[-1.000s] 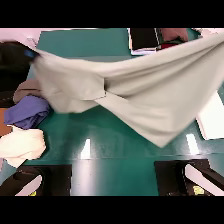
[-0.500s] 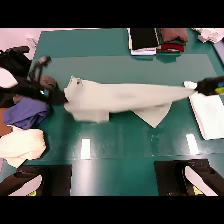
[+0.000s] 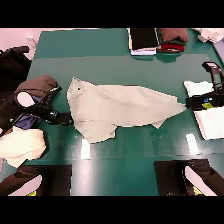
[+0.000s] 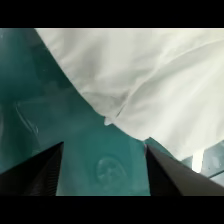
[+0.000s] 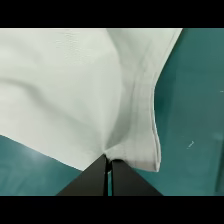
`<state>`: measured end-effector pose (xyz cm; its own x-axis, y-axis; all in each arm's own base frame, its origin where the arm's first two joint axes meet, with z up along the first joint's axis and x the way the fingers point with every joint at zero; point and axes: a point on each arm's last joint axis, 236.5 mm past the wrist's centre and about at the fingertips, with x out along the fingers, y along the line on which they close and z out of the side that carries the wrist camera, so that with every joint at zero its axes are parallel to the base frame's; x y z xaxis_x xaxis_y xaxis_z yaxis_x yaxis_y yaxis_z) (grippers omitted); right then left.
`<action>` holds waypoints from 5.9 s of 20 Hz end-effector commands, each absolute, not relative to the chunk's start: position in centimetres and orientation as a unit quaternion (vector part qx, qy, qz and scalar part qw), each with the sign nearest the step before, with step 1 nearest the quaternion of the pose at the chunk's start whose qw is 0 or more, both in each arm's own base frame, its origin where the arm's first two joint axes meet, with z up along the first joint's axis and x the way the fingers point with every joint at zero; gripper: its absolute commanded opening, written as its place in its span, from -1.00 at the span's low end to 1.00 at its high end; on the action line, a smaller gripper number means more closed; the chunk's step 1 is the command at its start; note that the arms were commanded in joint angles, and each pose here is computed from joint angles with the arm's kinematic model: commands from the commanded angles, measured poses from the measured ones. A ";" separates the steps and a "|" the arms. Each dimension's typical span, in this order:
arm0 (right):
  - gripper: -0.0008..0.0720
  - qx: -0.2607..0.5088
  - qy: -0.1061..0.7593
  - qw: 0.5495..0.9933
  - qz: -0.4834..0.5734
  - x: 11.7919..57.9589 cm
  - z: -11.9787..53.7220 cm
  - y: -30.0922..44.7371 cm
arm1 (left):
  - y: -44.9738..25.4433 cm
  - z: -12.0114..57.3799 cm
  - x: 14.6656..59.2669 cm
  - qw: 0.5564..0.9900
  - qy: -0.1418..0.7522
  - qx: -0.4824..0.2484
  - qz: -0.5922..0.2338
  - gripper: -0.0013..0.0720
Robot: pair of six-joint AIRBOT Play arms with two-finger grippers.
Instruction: Fold the shirts.
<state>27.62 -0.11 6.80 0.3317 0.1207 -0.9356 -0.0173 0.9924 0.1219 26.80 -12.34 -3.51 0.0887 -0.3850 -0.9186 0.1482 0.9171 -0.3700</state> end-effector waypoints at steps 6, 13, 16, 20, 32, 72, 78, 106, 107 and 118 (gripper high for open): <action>-0.94 0.045 0.576 0.814 0.067 28.7 5.9 1.6 | -17.2 -4.1 24.7 0.694 0.647 -0.211 -0.233 0.64; -0.94 0.045 0.575 0.814 0.067 28.7 5.9 1.6 | -17.0 -6.0 24.0 0.692 0.651 -0.230 -0.212 0.34; -0.94 0.045 0.575 0.814 0.066 28.8 5.9 1.6 | -17.7 -5.4 25.9 0.711 0.618 -0.260 -0.212 0.34; -0.94 0.056 0.568 0.819 0.061 29.2 6.1 1.7 | -18.0 -5.0 26.3 0.715 0.608 -0.267 -0.219 0.34; -0.94 0.019 0.323 0.945 0.040 32.3 26.0 0.1 | -14.0 23.9 36.0 0.927 0.268 -0.122 -0.230 -0.90; -0.94 0.047 0.598 0.800 0.008 45.5 3.6 -6.7 | -12.7 1.5 48.3 0.815 0.552 -0.026 -0.173 -0.90; -0.93 0.055 0.638 0.768 0.019 43.0 -2.4 -4.9 | -14.2 -3.4 46.2 0.793 0.575 -0.076 -0.183 -0.90; 0.12 0.112 0.584 0.801 0.061 33.2 4.5 0.5 | -20.0 -8.1 20.9 0.721 0.636 -0.201 -0.186 0.50; 0.12 0.112 0.590 0.798 0.061 33.0 4.4 0.5 | -20.4 -7.8 20.9 0.720 0.636 -0.204 -0.187 -0.01; 0.50 0.322 0.667 0.668 -0.074 19.6 -5.8 -8.7 | -20.0 -3.4 23.5 0.745 0.617 -0.120 -0.222 -0.90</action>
